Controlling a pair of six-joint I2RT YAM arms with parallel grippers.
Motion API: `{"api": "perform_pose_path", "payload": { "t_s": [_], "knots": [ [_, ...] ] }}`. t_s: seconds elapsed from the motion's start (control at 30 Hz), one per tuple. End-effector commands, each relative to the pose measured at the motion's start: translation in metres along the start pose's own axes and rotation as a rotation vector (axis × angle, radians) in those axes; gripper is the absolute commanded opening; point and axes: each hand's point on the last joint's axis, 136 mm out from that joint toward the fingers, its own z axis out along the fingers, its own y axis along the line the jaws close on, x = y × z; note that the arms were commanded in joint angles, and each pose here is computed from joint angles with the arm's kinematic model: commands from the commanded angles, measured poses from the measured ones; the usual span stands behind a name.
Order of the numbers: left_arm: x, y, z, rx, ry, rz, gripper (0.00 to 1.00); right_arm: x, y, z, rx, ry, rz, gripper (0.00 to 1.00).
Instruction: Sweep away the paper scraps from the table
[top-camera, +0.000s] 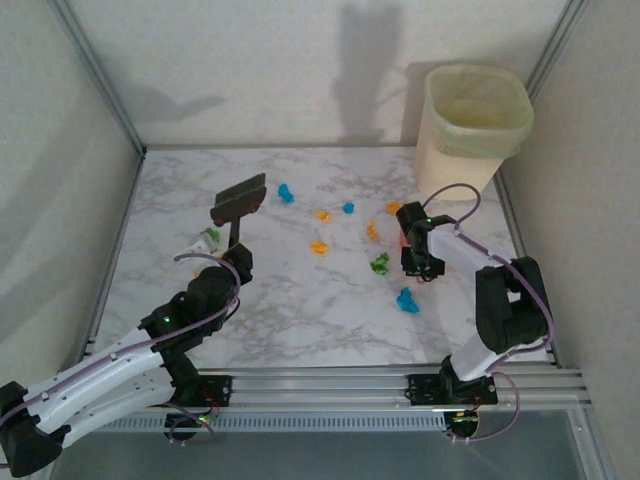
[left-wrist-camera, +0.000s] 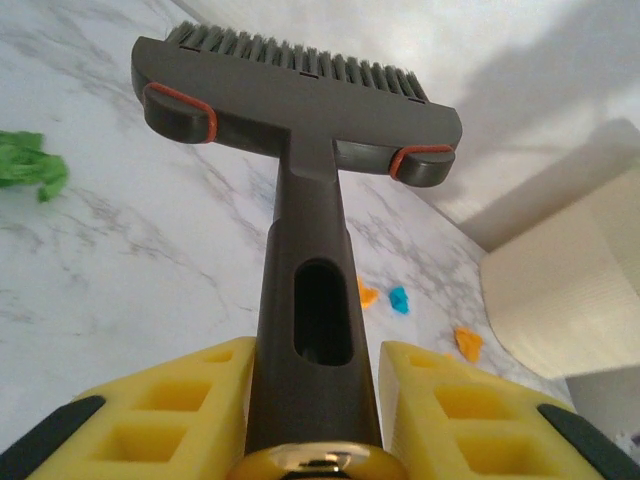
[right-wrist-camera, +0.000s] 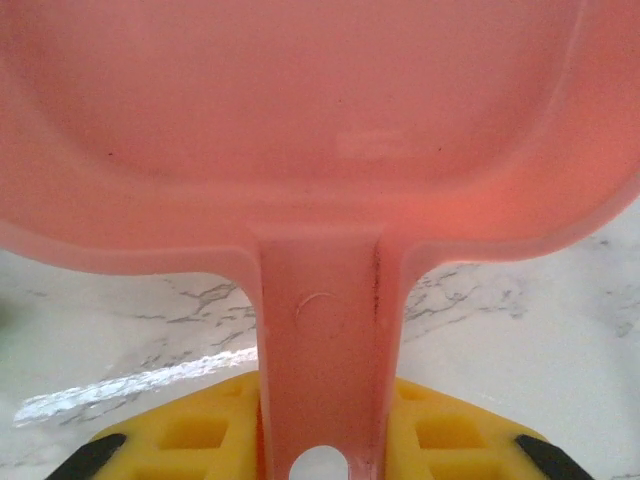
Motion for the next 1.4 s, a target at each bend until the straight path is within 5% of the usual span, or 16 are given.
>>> {"api": "perform_pose_path", "payload": {
  "t_s": [0.0, 0.4, 0.67, 1.07, 1.37],
  "knots": [
    [-0.001, -0.027, -0.001, 0.127, 0.022, 0.010, 0.00, -0.008, -0.004, -0.018, -0.009, -0.081, 0.024, 0.03],
    [0.048, -0.102, -0.014, 0.462, 0.277, 0.111, 0.00, -0.023, -0.009, -0.084, -0.151, -0.302, 0.106, 0.00],
    [0.104, -0.127, -0.027, 0.523, 0.481, 0.247, 0.00, -0.036, -0.033, -0.146, -0.218, -0.448, 0.215, 0.00],
    [0.216, -0.148, -0.096, 0.724, 0.936, 0.449, 0.00, -0.043, -0.039, -0.172, -0.225, -0.477, 0.208, 0.00],
    [0.229, -0.168, -0.133, 0.914, 1.061, 0.406, 0.00, -0.043, -0.042, -0.183, -0.232, -0.480, 0.211, 0.00]
  ]
}}
